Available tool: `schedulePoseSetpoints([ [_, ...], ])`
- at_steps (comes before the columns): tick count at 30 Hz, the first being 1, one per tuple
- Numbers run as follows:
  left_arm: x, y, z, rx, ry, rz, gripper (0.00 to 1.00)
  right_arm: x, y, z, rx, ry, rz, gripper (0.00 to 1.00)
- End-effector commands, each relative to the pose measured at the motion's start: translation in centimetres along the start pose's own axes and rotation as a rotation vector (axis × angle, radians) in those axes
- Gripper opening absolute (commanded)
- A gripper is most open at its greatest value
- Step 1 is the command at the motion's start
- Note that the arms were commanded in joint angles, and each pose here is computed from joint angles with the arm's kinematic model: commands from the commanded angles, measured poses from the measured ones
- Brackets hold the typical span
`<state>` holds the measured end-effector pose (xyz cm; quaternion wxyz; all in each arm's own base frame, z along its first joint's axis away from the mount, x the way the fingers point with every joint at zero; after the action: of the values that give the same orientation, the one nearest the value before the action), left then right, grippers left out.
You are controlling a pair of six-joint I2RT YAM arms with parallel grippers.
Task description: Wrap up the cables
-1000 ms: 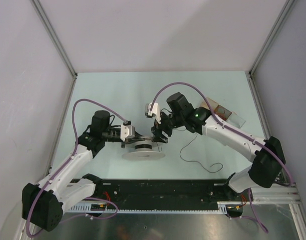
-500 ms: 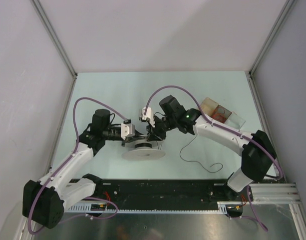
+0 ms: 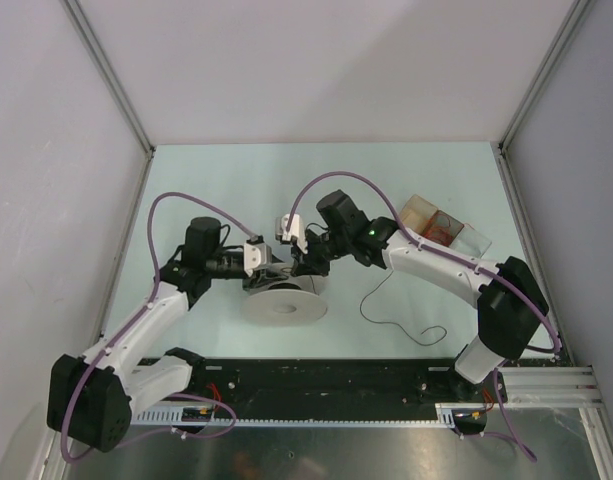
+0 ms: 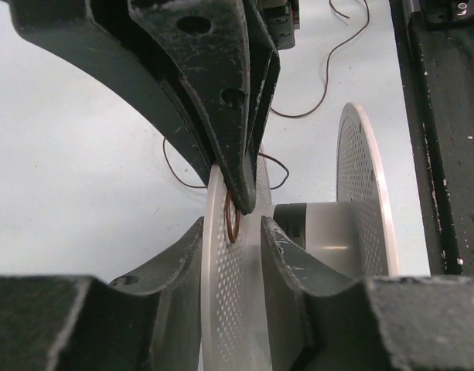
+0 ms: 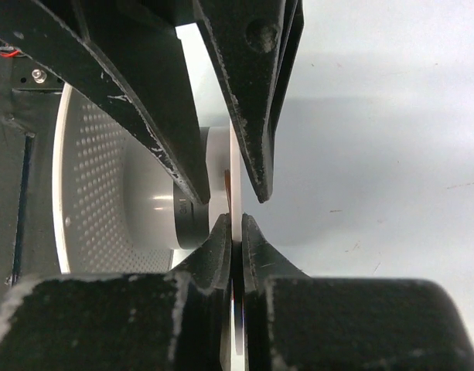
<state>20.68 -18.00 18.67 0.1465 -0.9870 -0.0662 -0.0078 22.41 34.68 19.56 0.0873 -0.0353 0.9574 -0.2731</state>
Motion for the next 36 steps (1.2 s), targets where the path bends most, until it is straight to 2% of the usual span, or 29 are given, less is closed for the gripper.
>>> schedulePoseSetpoints([
  [1, 0.2, 0.4, -0.2, 0.003, 0.006, 0.019, 0.37, -0.7, 0.1, -0.3, -0.005, 0.013, 0.031, 0.00],
  [5, 0.4, 0.6, -0.4, -0.001, -0.009, 0.027, 0.36, -0.6, 0.2, -0.6, -0.011, 0.001, 0.031, 0.00],
  [10, 0.5, 0.7, -1.0, -0.010, -0.024, 0.026, 0.29, -0.5, 0.3, -0.7, -0.005, 0.007, 0.037, 0.00],
  [16, 0.3, 0.5, -1.7, -0.029, -0.050, 0.021, 0.32, -0.6, 0.4, -0.7, 0.002, 0.010, 0.052, 0.00],
  [23, 1.3, 0.4, -2.1, -0.027, -0.099, -0.053, 0.05, -0.8, 0.4, -0.8, 0.003, -0.009, 0.064, 0.00],
  [27, 1.1, 0.2, -2.1, -0.036, -0.112, -0.058, 0.00, -0.9, 0.1, -1.0, -0.007, -0.007, 0.067, 0.00],
  [28, 1.0, 0.1, -2.0, -0.036, -0.112, -0.063, 0.00, -0.9, -0.2, -1.1, -0.010, -0.001, 0.065, 0.06],
  [33, 0.8, -0.7, -1.7, -0.039, -0.122, -0.108, 0.00, -1.4, -2.7, -0.6, -0.016, 0.074, 0.076, 0.52],
  [36, 0.9, -1.2, -2.1, -0.046, -0.111, -0.139, 0.00, -2.4, -5.0, -0.3, -0.028, 0.124, 0.121, 0.73],
])
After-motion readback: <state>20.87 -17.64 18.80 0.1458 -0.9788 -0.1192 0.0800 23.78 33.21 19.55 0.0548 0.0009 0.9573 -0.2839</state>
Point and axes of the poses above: each gripper's point midway between its finger pads, its own y axis out along the fingers, its own x axis along the line the jaws close on, z = x × y, the point moved 4 cm from there along -y, back along the fingers, and after that the axes turned 10 degrees about -y, right-handed, at the moved point
